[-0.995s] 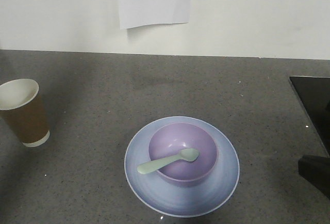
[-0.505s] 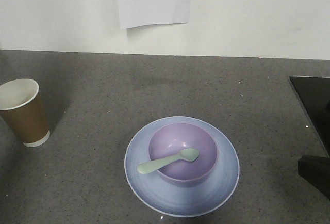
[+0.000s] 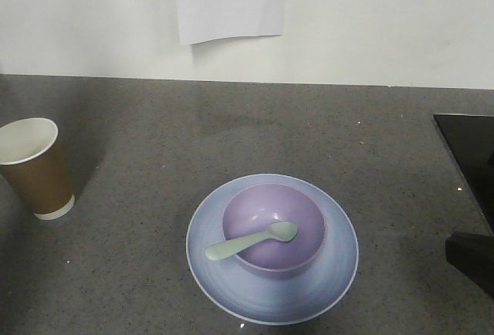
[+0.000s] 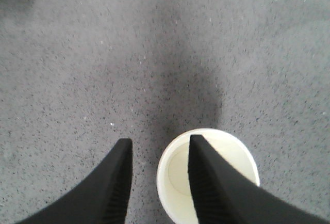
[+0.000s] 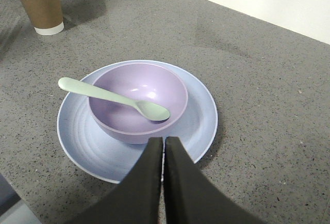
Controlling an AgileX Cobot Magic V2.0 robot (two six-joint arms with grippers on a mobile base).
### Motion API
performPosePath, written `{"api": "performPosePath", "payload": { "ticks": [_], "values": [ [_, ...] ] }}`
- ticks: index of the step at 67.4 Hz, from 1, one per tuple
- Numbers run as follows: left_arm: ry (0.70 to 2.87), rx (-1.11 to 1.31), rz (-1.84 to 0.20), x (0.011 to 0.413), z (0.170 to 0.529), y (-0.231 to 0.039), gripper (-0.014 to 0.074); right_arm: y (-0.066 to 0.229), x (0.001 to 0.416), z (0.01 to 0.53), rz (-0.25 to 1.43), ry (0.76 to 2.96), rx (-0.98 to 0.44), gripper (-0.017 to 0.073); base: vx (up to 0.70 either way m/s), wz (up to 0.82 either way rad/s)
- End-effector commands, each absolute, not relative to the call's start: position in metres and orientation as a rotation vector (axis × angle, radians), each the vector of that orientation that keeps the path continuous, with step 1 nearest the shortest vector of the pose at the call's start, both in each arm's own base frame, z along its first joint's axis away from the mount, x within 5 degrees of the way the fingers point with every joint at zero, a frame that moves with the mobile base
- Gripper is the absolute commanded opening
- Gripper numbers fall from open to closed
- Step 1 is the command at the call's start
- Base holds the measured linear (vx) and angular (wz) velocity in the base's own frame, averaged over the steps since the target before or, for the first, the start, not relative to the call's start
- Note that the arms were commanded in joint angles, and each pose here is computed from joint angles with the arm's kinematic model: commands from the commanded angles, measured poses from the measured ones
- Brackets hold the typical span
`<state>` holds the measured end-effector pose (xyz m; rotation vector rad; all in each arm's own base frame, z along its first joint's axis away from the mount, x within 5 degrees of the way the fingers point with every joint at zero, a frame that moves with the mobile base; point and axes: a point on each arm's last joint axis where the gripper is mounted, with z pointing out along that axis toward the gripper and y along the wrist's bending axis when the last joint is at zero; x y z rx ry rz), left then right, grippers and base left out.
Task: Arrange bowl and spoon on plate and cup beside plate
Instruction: 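Move the open left gripper down onto the brown paper cup rim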
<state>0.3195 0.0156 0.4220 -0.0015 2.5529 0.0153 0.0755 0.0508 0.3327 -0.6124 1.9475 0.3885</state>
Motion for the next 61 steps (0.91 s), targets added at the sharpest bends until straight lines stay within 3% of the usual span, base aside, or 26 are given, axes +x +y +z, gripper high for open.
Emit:
{"api": "performPosePath", "payload": {
  "ticks": [1, 15, 61],
  "values": [
    [2.541, 0.022, 0.014, 0.313, 0.422, 0.015, 0.0267, 0.051, 0.078, 0.345, 0.391, 1.866, -0.576, -0.0004, 0.00, 0.00],
    [2.665, 0.056, -0.002, 0.313, 0.386, 0.015, 0.0267, 0.051, 0.078, 0.345, 0.395, 1.865, -0.574, -0.0004, 0.00, 0.00],
    [2.711, 0.054, -0.036, 0.322, 0.371, 0.013, 0.0340, 0.051, 0.078, 0.345, 0.397, 1.869, -0.576, -0.0004, 0.00, 0.00]
  ]
}}
